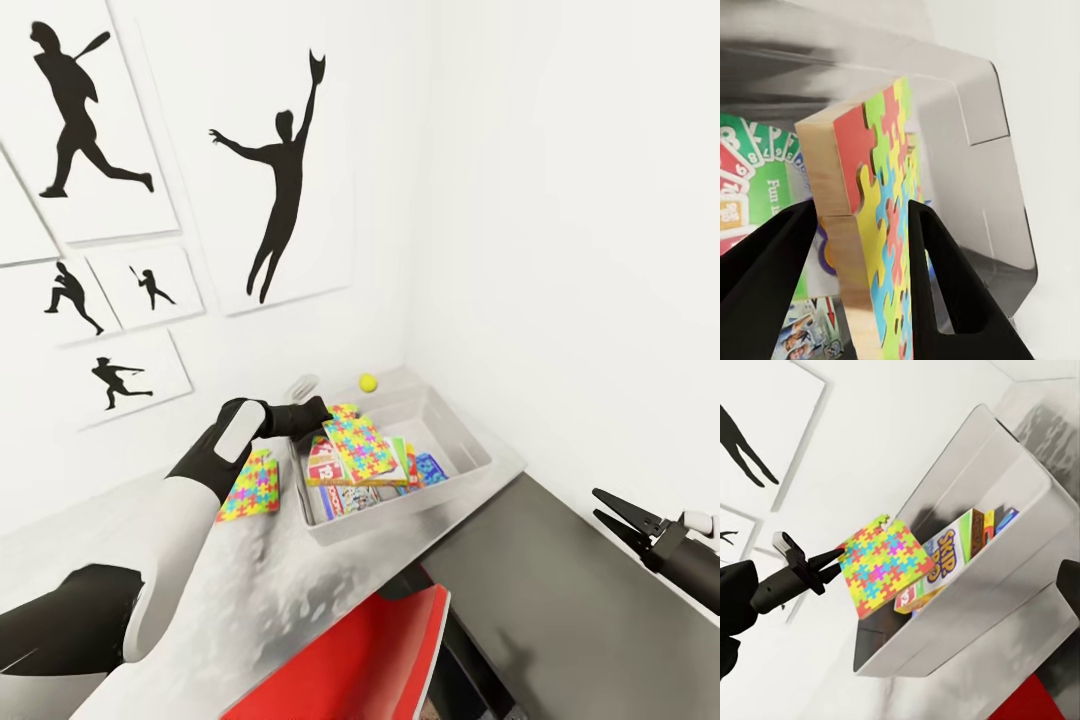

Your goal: Put all the toys in the child's room - the three board games (two on the bed and one on the table), the two jigsaw puzzles on the table, and the tennis ball on the table - inside the toy box on the table in the child's room.

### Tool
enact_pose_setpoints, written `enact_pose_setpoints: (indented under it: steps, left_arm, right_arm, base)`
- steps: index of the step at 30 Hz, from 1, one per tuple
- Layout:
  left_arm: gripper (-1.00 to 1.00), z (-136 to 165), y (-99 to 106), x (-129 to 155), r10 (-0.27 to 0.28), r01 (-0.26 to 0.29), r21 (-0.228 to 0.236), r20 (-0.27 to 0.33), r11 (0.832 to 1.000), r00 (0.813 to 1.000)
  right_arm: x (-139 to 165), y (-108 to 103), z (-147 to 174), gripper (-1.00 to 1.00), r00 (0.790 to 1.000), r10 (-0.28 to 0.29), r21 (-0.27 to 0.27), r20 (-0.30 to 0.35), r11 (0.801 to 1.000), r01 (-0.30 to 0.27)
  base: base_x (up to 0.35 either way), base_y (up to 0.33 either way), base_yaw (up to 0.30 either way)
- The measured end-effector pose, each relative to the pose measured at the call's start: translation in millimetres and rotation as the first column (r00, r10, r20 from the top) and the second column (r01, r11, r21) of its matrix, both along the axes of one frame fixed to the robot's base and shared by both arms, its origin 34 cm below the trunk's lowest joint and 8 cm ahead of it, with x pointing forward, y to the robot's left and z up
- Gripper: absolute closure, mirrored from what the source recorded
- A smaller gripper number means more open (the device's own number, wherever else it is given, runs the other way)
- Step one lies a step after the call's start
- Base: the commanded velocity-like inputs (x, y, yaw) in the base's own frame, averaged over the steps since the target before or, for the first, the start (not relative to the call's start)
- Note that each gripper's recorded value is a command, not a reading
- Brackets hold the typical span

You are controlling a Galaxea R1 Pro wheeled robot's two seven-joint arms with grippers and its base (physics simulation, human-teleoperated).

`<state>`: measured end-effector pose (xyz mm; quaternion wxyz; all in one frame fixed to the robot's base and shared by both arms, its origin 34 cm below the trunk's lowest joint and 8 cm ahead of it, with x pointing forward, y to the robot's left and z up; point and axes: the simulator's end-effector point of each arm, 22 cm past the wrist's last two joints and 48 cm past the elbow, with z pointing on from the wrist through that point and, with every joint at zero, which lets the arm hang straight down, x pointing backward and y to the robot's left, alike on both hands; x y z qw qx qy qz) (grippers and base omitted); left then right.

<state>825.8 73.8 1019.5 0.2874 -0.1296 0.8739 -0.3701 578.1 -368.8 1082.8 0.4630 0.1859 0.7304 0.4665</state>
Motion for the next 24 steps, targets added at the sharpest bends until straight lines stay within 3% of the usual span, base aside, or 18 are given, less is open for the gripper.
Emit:
enact_pose_setpoints:
  steps: [24]
  left_arm:
    - [1.00,-26.7,6.6,6.7,0.018,-0.018,0.029,-0.012,0.999,1.000]
  right_arm:
    - [2.0,-2.9,-15.3,-1.00,1.000,-0.005,0.003,-0.028,1.000,0.005]
  base:
    - [0.000,0.000,0.000]
